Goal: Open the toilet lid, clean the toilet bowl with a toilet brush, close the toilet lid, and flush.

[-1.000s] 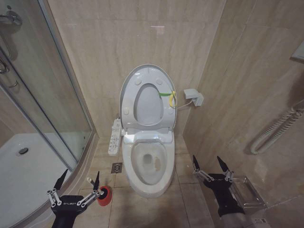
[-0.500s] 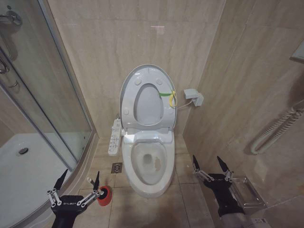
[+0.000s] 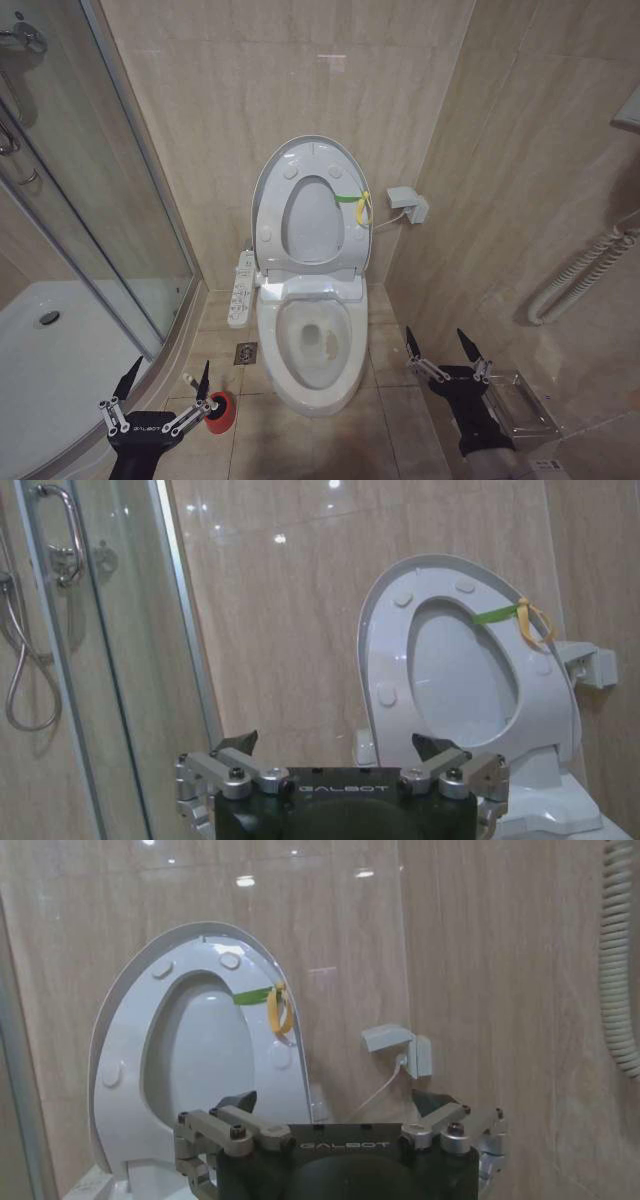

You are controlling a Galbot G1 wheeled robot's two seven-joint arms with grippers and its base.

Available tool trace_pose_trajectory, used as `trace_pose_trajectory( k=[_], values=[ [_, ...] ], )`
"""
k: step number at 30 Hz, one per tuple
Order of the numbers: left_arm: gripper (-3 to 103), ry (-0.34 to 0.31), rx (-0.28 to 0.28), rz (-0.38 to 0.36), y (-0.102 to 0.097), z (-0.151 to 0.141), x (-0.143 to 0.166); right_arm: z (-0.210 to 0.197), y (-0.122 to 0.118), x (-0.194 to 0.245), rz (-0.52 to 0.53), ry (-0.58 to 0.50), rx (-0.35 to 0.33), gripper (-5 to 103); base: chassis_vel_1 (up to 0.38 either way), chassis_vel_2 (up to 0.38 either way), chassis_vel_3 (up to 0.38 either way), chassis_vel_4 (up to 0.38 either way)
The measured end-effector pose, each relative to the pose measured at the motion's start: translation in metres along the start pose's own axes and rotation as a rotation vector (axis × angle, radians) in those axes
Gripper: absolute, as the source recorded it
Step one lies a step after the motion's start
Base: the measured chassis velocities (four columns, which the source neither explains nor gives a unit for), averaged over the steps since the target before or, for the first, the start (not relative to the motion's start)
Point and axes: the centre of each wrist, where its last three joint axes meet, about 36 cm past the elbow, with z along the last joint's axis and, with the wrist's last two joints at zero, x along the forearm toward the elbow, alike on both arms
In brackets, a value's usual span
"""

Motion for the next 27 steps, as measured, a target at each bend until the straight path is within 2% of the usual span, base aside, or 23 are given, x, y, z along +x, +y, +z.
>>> trace_pose_trajectory(
  k=[27],
  values=[
    [100,0.0,0.0,0.0,0.0,0.0,0.0,0.0,0.0,0.0,0.0,0.0,0.0,100,0.0,0.0,0.0,0.0]
  ],
)
